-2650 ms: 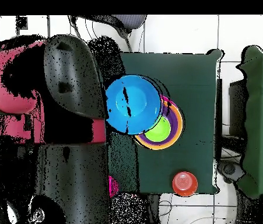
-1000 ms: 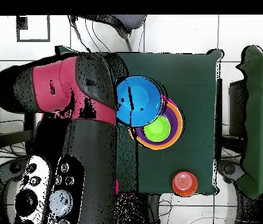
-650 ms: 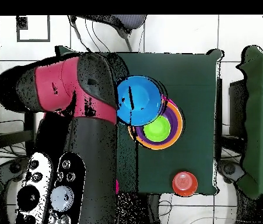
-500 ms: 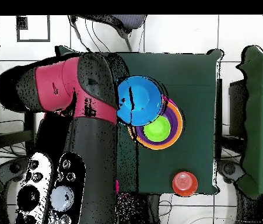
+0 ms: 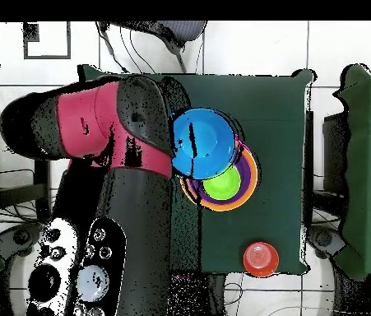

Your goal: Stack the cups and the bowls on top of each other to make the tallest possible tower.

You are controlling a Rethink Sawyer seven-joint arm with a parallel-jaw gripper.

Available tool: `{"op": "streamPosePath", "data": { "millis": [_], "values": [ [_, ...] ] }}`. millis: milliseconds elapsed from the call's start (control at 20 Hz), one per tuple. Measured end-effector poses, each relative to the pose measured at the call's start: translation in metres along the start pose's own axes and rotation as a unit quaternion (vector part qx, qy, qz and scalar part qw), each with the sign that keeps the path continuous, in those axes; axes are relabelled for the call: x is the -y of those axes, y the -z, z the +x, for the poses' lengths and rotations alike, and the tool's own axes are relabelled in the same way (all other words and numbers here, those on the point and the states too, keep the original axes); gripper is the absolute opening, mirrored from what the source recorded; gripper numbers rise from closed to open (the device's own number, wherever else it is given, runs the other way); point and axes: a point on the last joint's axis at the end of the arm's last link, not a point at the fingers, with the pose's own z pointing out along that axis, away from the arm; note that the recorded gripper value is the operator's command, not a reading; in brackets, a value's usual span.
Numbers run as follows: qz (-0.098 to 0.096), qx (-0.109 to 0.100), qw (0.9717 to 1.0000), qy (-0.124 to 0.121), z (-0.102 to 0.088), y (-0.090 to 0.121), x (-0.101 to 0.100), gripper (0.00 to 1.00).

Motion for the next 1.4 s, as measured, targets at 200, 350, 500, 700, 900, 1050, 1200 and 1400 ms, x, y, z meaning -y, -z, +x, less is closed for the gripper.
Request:
{"op": "streamPosePath", "data": {
  "millis": [200, 350, 500, 700, 900, 1050, 1200, 1400],
  "values": [
    [0.004, -0.006, 1.0000, -0.005, 0.000, -0.007, 0.009, 0.00],
    [0.007, -0.009, 0.9999, -0.010, -0.001, -0.013, 0.016, 0.00],
    [0.008, -0.009, 0.9998, -0.013, -0.001, -0.022, 0.022, 0.00],
    [0.008, -0.007, 0.9999, -0.012, 0.004, -0.034, 0.026, 0.00],
    [0.010, -0.002, 0.9999, -0.007, 0.013, -0.047, 0.028, 0.00],
    [0.011, 0.005, 0.9999, -0.001, 0.020, -0.058, 0.031, 0.00],
    [0.012, 0.009, 0.9999, 0.005, 0.028, -0.069, 0.033, 0.00],
    [0.014, 0.012, 0.9998, 0.010, 0.034, -0.079, 0.036, 0.00]
  ]
}}
